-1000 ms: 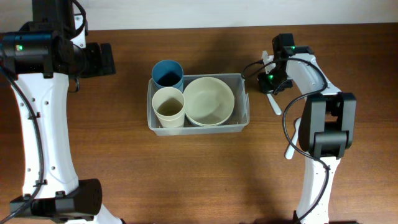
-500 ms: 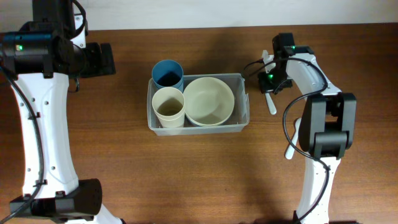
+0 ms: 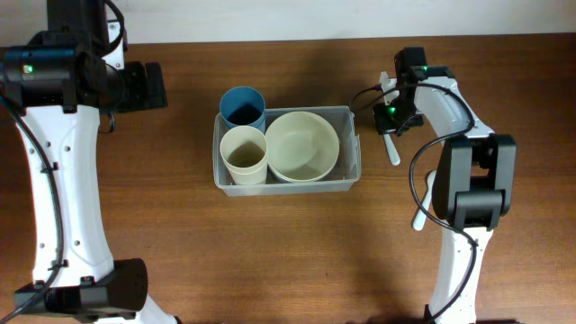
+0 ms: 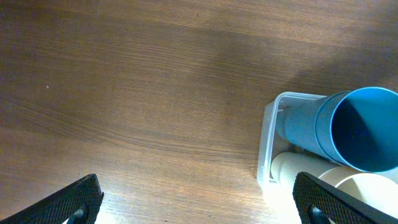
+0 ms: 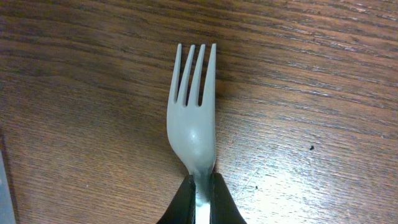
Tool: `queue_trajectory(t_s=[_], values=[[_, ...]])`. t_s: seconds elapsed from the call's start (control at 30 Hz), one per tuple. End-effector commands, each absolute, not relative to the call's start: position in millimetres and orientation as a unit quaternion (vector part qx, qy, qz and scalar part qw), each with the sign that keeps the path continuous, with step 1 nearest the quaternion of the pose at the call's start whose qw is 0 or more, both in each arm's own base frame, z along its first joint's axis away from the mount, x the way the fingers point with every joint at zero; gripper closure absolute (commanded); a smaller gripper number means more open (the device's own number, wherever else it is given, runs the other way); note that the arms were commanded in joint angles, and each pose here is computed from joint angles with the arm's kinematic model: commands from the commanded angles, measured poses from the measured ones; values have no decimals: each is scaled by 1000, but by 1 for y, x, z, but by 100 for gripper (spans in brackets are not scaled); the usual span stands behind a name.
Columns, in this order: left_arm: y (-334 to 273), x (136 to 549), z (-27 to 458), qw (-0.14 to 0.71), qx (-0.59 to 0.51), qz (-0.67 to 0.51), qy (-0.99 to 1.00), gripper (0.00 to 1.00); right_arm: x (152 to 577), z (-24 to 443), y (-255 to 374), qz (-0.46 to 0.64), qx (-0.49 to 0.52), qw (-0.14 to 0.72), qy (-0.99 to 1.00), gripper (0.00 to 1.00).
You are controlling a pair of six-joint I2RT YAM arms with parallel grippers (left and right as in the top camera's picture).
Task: Pack container
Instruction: 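Lift the white fork with the right gripper and raise it upright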
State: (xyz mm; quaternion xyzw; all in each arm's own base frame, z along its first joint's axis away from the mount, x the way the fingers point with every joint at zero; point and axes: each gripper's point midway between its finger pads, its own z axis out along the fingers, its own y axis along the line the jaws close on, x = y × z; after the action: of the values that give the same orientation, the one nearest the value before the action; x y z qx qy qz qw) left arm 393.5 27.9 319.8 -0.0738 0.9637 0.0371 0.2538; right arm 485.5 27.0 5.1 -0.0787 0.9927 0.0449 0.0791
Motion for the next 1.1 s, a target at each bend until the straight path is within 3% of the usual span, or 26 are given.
queue_trajectory(t_s=[0.0,0.77,0.8,0.83,0.87,0.93,1.07], values=[[31,393,320,254,-80,42,963,0,475,-12,25,44,-72,51,995,96],[31,393,320,254,-80,42,963,0,484,23,25,43,-72,57,995,96],[31,393,320,254,-80,42,963,0,485,23,25,43,-72,59,995,94],[31,393,320,254,-80,42,963,0,487,23,25,43,-73,62,994,79],[31,393,320,254,-80,42,963,0,489,23,25,43,-73,67,994,55],[31,393,320,254,-80,42,963,0,495,24,25,42,-74,79,993,45],[31,393,320,254,-80,42,963,0,505,26,25,41,-74,99,991,43]])
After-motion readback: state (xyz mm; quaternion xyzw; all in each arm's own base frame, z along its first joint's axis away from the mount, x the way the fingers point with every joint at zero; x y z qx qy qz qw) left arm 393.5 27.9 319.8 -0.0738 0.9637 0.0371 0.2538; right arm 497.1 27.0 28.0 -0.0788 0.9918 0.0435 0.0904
